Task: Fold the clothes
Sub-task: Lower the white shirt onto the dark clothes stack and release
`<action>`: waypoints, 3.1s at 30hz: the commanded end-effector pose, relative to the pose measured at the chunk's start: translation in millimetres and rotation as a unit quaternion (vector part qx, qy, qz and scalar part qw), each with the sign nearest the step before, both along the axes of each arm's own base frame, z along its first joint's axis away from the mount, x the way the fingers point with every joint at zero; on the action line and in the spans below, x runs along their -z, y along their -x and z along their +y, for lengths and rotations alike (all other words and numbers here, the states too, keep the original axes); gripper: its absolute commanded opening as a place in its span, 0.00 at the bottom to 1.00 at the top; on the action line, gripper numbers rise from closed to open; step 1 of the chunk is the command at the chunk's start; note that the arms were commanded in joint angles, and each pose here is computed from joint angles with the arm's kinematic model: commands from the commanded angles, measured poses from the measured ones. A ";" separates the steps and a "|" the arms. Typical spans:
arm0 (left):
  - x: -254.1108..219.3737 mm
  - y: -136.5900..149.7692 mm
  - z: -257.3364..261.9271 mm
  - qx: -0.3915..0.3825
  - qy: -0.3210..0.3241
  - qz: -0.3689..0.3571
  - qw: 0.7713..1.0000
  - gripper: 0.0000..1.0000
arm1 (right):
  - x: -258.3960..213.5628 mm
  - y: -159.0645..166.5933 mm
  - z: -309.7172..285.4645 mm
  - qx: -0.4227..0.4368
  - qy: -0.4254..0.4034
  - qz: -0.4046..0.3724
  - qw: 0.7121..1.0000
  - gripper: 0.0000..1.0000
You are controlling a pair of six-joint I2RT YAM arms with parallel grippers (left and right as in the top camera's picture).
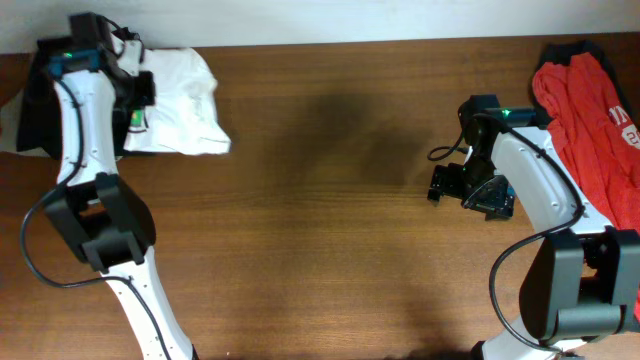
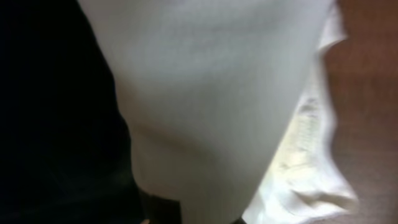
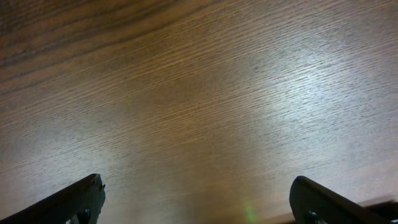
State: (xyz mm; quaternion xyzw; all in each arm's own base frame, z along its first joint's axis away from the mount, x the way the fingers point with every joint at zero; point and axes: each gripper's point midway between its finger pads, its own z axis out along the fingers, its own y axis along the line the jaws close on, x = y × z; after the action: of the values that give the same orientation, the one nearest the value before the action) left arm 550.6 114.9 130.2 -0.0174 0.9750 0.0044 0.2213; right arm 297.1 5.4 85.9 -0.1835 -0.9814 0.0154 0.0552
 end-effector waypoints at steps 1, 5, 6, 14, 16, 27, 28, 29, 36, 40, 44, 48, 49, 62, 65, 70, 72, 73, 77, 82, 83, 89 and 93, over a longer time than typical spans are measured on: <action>-54.0 -15.7 14.9 0.002 -0.008 -0.071 0.997 0.01 | 1.7 3.5 2.5 0.006 -0.009 0.007 1.000 0.99; -98.2 -19.2 41.8 -0.026 -0.015 -0.129 0.991 0.01 | 1.7 3.8 2.4 0.005 -0.009 0.007 1.000 0.99; -105.7 -19.2 46.0 -0.028 -0.015 -0.139 0.990 0.01 | 1.7 3.4 2.4 0.005 -0.009 0.006 1.000 0.99; -89.0 -20.2 111.4 -0.079 -0.026 -0.153 0.985 0.01 | 0.8 10.1 2.9 0.005 -0.011 0.020 1.000 0.99; -66.7 -19.9 130.4 -0.093 -0.023 -0.142 0.985 0.01 | 0.4 12.2 2.8 0.005 -0.011 0.024 1.000 0.99; -12.5 -12.4 227.2 -0.160 -0.041 -0.156 0.974 0.82 | -1.4 22.0 2.9 0.007 -0.011 0.045 0.999 0.99; -7.2 -7.6 230.8 -0.172 -0.033 -0.149 0.973 0.86 | -1.4 21.9 3.4 0.007 -0.012 0.045 0.999 0.98; -4.7 -4.1 234.4 -0.196 -0.018 -0.148 0.969 0.94 | -1.4 22.0 4.0 0.008 -0.014 0.045 0.999 0.99; -5.3 -9.7 197.9 -0.227 0.132 -0.155 0.952 0.99 | -1.4 22.1 4.0 0.008 -0.014 0.045 0.999 0.99; 16.3 14.0 174.4 -0.262 0.182 -0.079 0.944 0.99 | -1.4 22.1 3.9 0.006 -0.014 0.045 0.999 0.99; 32.0 17.9 158.8 -0.232 0.177 -0.047 0.955 0.78 | -1.4 21.7 3.9 0.006 -0.014 0.044 0.999 0.99; 68.4 27.6 147.9 -0.238 0.175 0.009 0.955 0.24 | -1.3 21.5 3.9 0.006 -0.014 0.044 0.999 0.99; 82.1 31.5 142.4 -0.239 0.181 0.029 0.954 0.24 | -1.2 21.0 4.0 0.006 -0.014 0.043 0.999 0.99; 20.3 25.2 117.5 -0.209 0.208 -0.005 0.955 0.99 | -1.0 20.1 4.0 0.006 -0.014 0.041 0.999 0.99; -49.6 12.9 123.0 -0.190 0.178 -0.093 0.961 0.99 | -1.0 20.1 4.0 0.006 -0.014 0.041 0.999 0.99; -88.0 -4.2 132.5 -0.181 0.157 -0.166 0.957 0.93 | -1.0 20.1 4.0 0.006 -0.014 0.041 0.999 0.99; -85.7 -6.5 134.0 -0.180 0.156 -0.168 0.957 0.85 | -1.0 20.1 4.0 0.006 -0.014 0.041 0.999 0.99; -86.1 -7.8 135.5 -0.181 0.153 -0.171 0.956 0.84 | -1.0 20.1 4.0 0.006 -0.014 0.041 0.999 0.99; -90.7 -21.7 173.4 -0.227 0.051 -0.209 0.950 0.20 | -1.1 20.3 4.0 0.006 -0.014 0.041 0.999 0.99; -52.3 -45.7 201.5 -0.244 0.017 -0.230 0.942 0.00 | -1.3 21.1 7.3 0.008 -0.024 0.043 0.999 0.99; -37.7 -48.0 204.6 -0.247 0.015 -0.224 0.943 0.00 | -1.5 22.1 7.3 0.008 -0.023 0.045 0.999 0.99; 53.6 -37.6 225.8 -0.289 -0.017 -0.152 0.945 0.01 | -3.2 29.7 7.1 0.008 -0.023 0.061 0.998 0.99; 80.5 -26.1 232.6 -0.303 -0.021 -0.122 0.945 0.04 | -3.6 31.3 7.1 0.008 -0.023 0.064 0.998 0.99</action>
State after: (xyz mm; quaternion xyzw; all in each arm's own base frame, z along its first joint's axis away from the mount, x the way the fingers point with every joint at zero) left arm 589.8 331.9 64.7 -0.2910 0.8892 0.0649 0.3469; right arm 267.5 11.7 89.7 -0.1846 -0.9756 0.0082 0.1182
